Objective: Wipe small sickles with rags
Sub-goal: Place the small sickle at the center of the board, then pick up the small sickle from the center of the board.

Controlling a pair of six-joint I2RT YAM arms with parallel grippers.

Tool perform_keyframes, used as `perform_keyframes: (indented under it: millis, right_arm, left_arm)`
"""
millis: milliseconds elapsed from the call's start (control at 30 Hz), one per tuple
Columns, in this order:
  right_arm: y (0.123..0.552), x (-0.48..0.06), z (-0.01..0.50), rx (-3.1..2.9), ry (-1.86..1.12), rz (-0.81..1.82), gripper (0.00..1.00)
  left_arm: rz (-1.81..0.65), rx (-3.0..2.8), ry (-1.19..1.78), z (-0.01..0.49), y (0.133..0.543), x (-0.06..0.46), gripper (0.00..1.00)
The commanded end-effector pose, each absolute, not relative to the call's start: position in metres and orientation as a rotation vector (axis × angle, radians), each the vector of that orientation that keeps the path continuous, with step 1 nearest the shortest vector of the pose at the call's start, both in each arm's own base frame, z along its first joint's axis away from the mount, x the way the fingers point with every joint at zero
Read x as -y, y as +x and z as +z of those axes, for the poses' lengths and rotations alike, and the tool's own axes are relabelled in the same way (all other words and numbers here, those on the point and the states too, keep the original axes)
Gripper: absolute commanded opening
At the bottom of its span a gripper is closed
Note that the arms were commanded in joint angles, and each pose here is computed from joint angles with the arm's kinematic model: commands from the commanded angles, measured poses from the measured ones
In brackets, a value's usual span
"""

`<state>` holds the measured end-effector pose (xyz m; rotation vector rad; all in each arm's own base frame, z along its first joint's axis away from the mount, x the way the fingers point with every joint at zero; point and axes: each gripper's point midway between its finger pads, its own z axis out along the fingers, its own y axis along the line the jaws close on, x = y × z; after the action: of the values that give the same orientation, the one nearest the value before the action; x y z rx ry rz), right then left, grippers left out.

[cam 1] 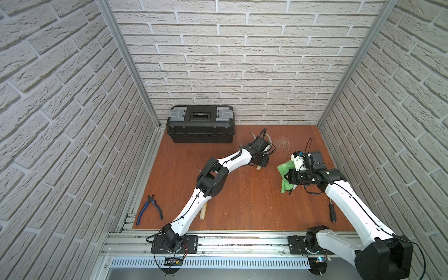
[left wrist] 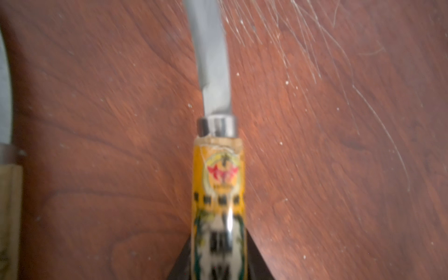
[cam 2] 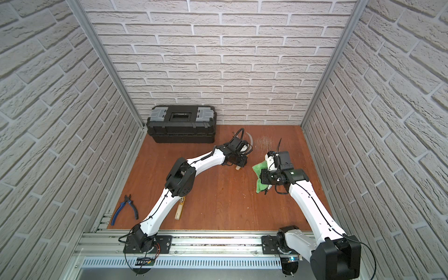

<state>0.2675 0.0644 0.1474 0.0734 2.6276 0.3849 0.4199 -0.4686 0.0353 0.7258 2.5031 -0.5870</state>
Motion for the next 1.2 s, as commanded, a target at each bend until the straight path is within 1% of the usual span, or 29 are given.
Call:
perform_keyframes:
  millis: [0,133,267,400,467,567,667,733,833,967,1167]
  right_arm:
    - [0.273,-0.066,0.154,-2.593,0.059,0.402,0.03]
    - [0.273,-0.067,0.153,-2.599,0.065,0.413,0.03]
    - [0.273,-0.068,0.154,-2.598,0.074,0.422,0.03]
    - [0.272,-0.07,0.155,-2.587,0.09,0.446,0.03]
    - [0.272,-0.07,0.155,-2.579,0.098,0.453,0.03]
    - [0.271,-0.07,0.152,-2.585,0.105,0.451,0.03]
    - [0.271,-0.07,0.15,-2.599,0.096,0.452,0.03]
    - [0.272,-0.071,0.147,-2.616,0.086,0.451,0.03]
    - [0.272,-0.071,0.142,-2.637,0.08,0.448,0.03]
    - [0.271,-0.075,0.135,-2.668,0.067,0.47,0.03]
    - [0.268,-0.08,0.126,-2.697,0.06,0.486,0.03]
  left_arm:
    - [-0.509,-2.59,0.698,0.007,0.423,0.451,0.33]
    - [-0.521,-2.569,0.683,0.013,0.431,0.45,0.36]
    - [-0.57,-2.508,0.666,0.038,0.443,0.455,0.37]
    - [-0.633,-2.373,0.674,0.097,0.453,0.468,0.39]
    - [-0.675,-2.288,0.684,0.138,0.454,0.473,0.4]
    - [-0.708,-2.194,0.722,0.188,0.443,0.475,0.4]
    - [-0.724,-2.156,0.747,0.217,0.42,0.465,0.4]
    - [-0.72,-2.159,0.744,0.222,0.404,0.45,0.4]
    - [-0.678,-2.197,0.711,0.215,0.377,0.414,0.4]
    - [-0.558,-2.305,0.666,0.189,0.332,0.353,0.4]
    - [-0.411,-2.418,0.584,0.153,0.256,0.281,0.4]
